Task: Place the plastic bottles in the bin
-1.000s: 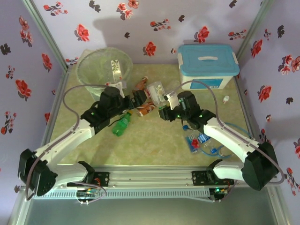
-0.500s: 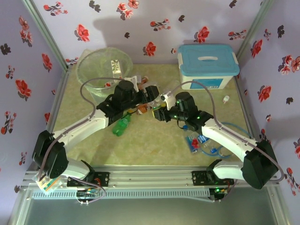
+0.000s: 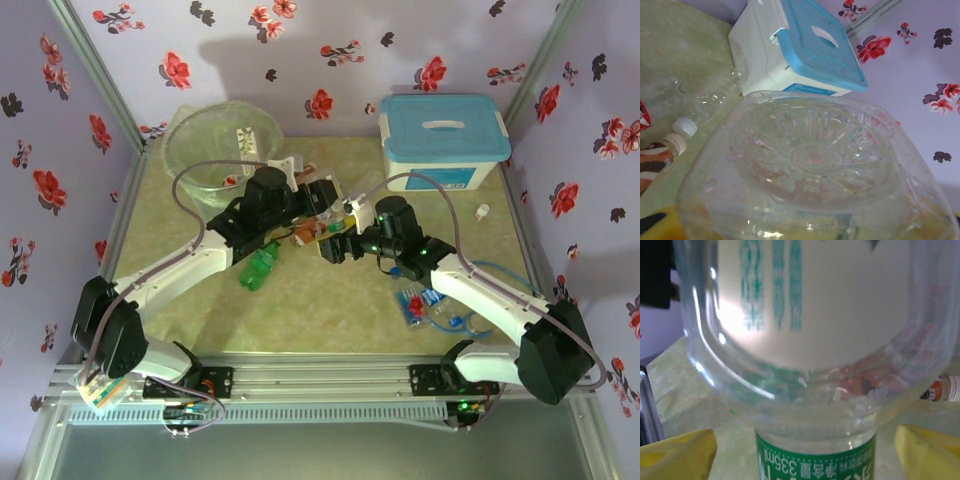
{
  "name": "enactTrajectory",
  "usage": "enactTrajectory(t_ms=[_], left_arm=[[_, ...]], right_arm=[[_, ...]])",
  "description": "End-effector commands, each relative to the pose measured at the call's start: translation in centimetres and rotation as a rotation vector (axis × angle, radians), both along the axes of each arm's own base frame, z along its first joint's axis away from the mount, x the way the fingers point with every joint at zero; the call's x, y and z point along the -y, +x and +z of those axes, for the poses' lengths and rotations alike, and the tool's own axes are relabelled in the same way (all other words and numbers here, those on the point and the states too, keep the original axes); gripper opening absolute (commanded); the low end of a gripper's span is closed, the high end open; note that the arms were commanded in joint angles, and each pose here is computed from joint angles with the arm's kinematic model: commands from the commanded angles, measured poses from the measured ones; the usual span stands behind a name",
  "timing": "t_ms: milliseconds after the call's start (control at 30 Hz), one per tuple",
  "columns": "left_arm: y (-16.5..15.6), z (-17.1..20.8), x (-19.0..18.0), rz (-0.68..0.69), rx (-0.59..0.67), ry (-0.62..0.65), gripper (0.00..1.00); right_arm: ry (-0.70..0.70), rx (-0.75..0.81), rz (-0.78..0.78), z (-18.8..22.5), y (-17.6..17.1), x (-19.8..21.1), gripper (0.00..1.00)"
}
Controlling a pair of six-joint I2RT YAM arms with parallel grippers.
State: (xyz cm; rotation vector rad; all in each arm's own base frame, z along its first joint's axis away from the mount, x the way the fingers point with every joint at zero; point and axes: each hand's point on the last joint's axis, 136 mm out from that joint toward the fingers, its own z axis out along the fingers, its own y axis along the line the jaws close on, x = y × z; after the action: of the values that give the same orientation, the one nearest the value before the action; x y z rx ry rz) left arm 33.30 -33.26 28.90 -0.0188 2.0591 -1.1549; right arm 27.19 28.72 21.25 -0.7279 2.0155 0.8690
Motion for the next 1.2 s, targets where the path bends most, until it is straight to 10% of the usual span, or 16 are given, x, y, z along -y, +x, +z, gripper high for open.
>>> enactTrajectory(t_ms=[0,467,767,1167], left_arm=[[0.6,4.3,-1.1,0.018,0.100,-0.014,0.42],[4.6,18.5,-15.5,0.272,0.412,0.235,0.39],[8.7,15.8,-25.4,0.552,0.397,0.349,0.33],[10.8,4.6,-24.1,0.376,0.149,0.539,0.33]], right_arm=[[0.022,0.069,-0.005,2.9,-0.4,0.5,0.99],[-0.056,0.087,-0.164,1.6,-0.6,4.8,0.99],[-0.107,0.035,-0.174,-1.3,0.0,4.8,0.99],[-0.166,0.023,-0.185,-2.5,0.1,5.4,0.99]])
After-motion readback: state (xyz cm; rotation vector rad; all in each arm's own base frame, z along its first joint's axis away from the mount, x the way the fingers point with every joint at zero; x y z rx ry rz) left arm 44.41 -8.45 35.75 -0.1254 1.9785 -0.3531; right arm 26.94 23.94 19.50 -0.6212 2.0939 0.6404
